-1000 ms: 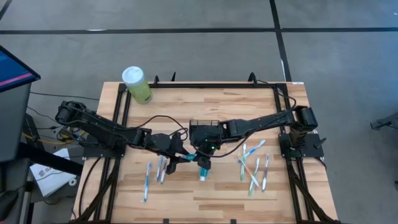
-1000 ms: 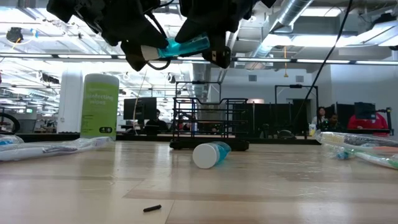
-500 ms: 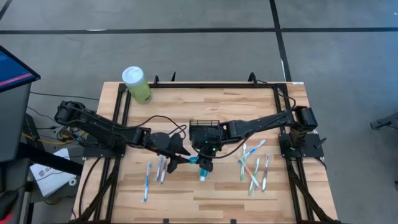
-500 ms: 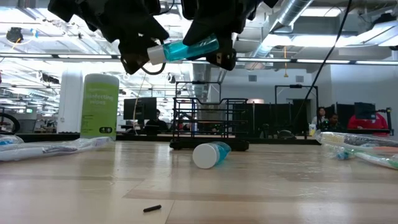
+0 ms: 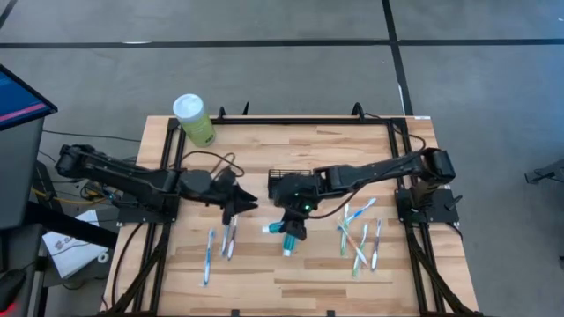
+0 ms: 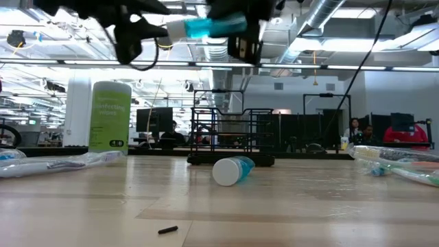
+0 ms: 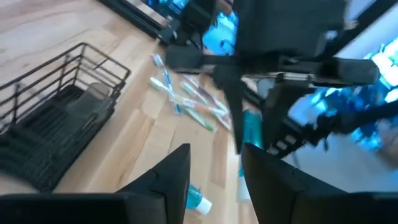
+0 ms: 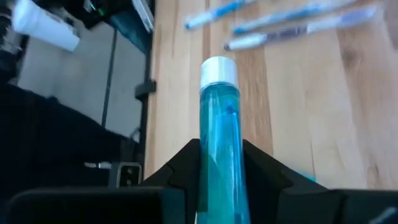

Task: Pick & Place toothbrushing station
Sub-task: Put the left blue mouthwash into the black mesh organizer

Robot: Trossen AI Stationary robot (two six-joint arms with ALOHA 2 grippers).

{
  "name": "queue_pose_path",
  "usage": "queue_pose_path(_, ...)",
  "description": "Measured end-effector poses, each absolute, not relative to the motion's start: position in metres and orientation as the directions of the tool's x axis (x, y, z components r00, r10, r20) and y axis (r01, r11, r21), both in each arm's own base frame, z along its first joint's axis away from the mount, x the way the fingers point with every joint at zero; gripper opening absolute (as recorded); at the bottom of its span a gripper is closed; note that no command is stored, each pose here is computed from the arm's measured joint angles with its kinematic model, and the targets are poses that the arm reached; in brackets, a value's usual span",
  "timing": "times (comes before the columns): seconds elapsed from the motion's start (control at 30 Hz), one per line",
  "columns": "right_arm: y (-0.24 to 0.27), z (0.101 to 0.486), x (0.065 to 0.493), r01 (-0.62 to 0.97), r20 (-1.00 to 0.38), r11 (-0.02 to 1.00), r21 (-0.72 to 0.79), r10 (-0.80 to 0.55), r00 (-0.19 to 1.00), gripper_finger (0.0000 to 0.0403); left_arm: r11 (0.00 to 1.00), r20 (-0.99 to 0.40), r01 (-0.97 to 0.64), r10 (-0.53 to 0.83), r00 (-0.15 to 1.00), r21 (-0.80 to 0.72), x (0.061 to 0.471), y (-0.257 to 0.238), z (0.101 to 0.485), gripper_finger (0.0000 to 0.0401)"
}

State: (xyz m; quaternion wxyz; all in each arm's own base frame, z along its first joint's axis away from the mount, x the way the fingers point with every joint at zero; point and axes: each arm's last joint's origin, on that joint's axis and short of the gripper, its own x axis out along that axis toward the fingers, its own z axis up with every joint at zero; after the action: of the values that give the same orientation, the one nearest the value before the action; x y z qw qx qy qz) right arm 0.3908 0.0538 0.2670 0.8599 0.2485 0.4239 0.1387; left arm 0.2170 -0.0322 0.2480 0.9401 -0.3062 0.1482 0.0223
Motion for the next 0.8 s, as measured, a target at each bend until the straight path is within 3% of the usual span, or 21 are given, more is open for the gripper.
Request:
queue_pose_path(0.17, 0.040, 0.296, 0.382, -0.016, -0.600, 0.853, 0.522, 0.381, 0.703, 0.0086, 0.719, -0.162, -0.077, -0.050, 0.986, -0.690, 0.199, -0.029, 0.240, 0.0136)
queue_pose_path(0.33, 0.028, 0.316, 0.377, -0.019, -0.530, 0.848, 0.529, 0.348, 0.774, 0.0085, 0.558, 0.033, 0.054, -0.047, 0.998, -0.828, 0.191, -0.026, 0.229, 0.0140)
queue_pose_path(0.57, 0.017, 0.322, 0.375, -0.005, -0.513, 0.847, 0.531, 0.326, 0.794, 0.0085, 0.526, 0.076, 0.030, 0.066, 0.995, -0.850, 0.186, -0.017, 0.229, 0.0145)
queue_pose_path(0.8, 0.011, 0.322, 0.376, 0.009, -0.512, 0.848, 0.531, 0.312, 0.800, 0.0085, 0.533, 0.099, 0.075, 0.017, 0.995, -0.843, 0.183, -0.017, 0.232, 0.0136)
